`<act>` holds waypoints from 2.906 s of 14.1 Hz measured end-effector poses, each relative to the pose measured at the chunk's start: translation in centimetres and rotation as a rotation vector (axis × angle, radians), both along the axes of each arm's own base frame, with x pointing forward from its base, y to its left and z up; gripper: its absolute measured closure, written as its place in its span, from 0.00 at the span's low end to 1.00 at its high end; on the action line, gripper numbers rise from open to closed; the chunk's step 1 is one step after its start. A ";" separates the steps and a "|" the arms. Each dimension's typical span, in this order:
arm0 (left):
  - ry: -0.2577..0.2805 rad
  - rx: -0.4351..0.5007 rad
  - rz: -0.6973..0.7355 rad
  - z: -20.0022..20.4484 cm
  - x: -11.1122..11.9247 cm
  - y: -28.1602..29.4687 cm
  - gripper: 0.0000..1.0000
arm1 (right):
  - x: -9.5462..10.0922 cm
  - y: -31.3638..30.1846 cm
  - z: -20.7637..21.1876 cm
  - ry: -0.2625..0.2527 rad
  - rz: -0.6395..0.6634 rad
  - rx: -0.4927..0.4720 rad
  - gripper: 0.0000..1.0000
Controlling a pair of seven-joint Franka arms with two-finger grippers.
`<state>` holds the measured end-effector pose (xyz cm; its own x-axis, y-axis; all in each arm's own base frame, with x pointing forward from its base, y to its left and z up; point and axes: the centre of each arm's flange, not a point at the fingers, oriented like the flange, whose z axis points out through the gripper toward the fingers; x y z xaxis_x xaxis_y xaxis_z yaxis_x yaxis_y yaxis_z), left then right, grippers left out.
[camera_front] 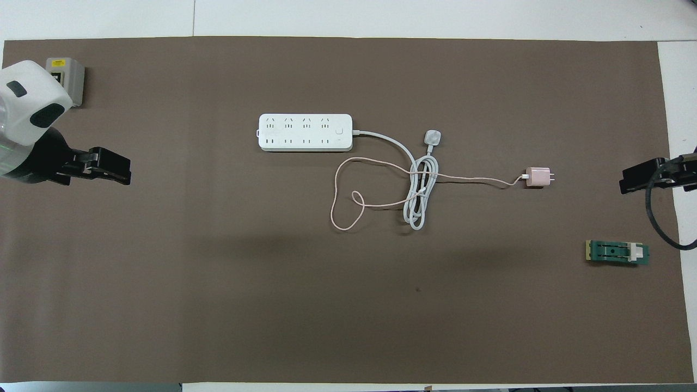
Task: Plug charger into power strip
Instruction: 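Raise the left gripper toward the power strip while the right gripper moves inward, then bring the left gripper to the strip end while the right gripper nears the charger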
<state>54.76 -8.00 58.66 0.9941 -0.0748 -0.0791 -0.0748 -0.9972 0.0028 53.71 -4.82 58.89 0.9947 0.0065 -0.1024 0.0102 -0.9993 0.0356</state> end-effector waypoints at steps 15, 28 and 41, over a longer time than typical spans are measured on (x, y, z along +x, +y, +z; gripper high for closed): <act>-0.007 -0.002 0.038 0.3 0.6 3.2 0.00 | 0.4 0.6 -0.5 -0.040 -0.099 0.026 0.00; 0.138 0.012 -0.076 -7.2 2.5 -2.9 0.00 | 4.7 -4.6 -14.5 0.261 -1.065 0.351 0.00; 0.254 -0.550 -0.037 -12.2 5.1 -3.0 0.00 | 6.6 -10.1 -26.6 0.527 -1.409 0.667 0.00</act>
